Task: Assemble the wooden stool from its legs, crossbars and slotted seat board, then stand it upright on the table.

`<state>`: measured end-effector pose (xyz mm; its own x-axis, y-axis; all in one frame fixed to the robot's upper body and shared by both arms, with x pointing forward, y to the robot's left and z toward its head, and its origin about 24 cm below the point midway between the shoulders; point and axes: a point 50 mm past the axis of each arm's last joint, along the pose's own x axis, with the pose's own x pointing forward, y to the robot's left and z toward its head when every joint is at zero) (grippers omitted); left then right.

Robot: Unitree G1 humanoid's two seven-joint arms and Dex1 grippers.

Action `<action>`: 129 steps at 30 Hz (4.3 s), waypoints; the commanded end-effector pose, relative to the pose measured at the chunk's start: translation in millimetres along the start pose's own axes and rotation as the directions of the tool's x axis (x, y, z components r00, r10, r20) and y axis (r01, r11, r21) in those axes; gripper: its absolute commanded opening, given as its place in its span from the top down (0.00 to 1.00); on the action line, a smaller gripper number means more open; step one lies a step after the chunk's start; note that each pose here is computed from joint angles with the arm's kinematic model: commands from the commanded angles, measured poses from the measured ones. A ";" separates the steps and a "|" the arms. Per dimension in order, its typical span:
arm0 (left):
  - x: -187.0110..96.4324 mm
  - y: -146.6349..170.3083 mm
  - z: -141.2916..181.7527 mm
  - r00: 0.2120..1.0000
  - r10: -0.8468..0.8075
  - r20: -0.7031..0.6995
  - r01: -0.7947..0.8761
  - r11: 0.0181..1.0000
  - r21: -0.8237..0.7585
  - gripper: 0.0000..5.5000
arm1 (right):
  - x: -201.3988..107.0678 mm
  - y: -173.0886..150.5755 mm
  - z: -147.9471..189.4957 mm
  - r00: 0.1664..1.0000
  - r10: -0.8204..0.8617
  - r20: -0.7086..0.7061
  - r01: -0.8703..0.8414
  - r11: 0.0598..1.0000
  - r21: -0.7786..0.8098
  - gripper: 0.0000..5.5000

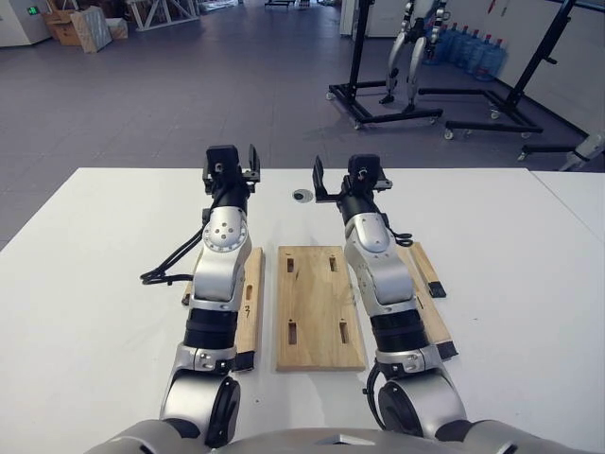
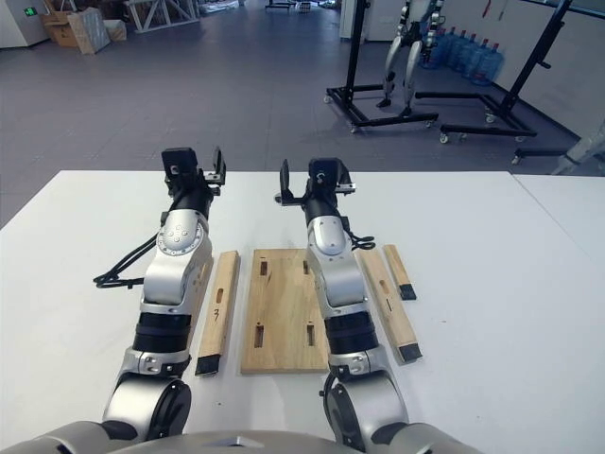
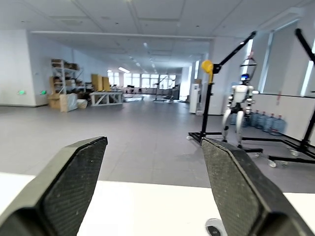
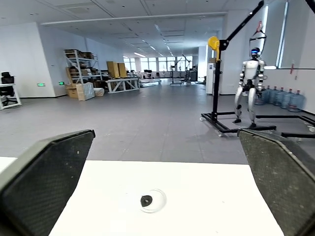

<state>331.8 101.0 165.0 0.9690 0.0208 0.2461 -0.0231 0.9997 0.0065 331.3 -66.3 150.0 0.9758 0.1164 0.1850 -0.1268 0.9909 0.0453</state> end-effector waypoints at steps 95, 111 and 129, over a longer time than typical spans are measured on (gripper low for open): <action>-91.9 121.3 7.4 0.917 0.121 -0.379 -0.193 0.969 -0.157 0.37 | -65.0 -205.9 -14.0 0.798 -0.046 -0.600 -0.038 0.991 -0.126 0.76; -68.2 38.2 21.2 0.825 -0.560 -0.079 0.167 0.375 -0.912 0.37 | -29.8 -39.6 -7.0 0.753 0.601 -0.267 -0.607 0.792 0.070 0.76; -75.6 46.0 -14.9 0.828 -0.529 -0.183 0.042 0.385 -0.922 0.37 | -64.1 -11.7 -9.8 0.623 0.741 -0.251 -0.723 0.668 0.176 0.76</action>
<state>261.5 148.0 124.9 0.8627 -0.5055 -0.0171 0.2243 0.4126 -0.8829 273.6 -87.8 134.8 0.5649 0.8224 -0.0678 -0.8203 0.5686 0.0618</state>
